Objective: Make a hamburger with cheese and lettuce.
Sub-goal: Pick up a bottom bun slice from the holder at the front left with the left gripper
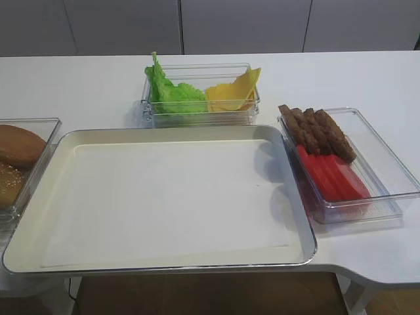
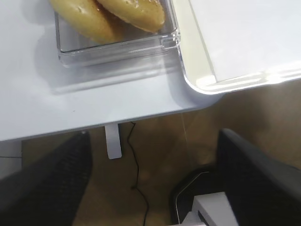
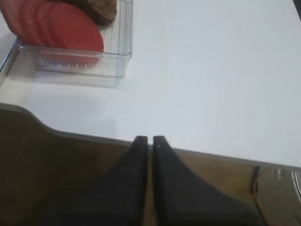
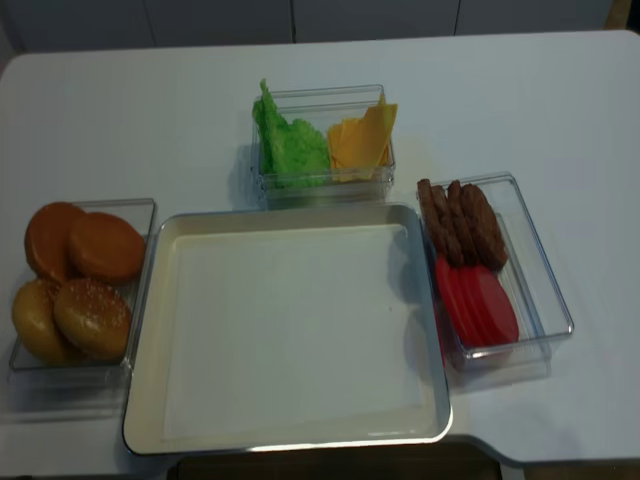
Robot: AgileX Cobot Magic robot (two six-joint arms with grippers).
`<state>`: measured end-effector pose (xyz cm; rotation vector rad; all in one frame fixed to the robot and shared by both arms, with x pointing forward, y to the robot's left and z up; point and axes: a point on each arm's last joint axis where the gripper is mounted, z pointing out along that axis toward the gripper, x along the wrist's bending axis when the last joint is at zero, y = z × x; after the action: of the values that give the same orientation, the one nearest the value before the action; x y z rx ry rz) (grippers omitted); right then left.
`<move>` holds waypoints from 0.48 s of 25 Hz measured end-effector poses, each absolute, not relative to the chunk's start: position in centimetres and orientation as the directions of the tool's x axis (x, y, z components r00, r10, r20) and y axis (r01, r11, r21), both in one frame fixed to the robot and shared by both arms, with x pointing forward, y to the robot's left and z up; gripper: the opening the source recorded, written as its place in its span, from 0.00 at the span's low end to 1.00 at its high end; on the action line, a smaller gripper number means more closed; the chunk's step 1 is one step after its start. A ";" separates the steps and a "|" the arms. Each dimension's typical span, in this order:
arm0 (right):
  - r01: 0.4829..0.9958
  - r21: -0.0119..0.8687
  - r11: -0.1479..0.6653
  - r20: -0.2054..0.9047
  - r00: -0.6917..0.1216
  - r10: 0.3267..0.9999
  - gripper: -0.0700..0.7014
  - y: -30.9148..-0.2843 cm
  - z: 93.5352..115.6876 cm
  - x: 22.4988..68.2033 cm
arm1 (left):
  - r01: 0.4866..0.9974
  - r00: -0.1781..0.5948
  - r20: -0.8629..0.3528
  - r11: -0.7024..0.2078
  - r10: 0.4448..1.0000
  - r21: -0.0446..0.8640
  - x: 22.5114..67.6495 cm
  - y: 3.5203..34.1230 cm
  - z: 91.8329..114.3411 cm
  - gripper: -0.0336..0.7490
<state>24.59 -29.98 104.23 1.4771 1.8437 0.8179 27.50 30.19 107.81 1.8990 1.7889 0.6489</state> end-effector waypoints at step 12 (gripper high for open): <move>0.466 0.881 0.087 -0.064 -0.065 0.996 0.15 -30.5 108.4 25.5 | 0.841 0.032 0.011 -0.033 0.999 0.540 30.5 30.0 109.0 0.82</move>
<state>25.53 -30.45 108.37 1.4711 1.6325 0.9139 30.48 30.00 109.02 1.9317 1.8646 0.5588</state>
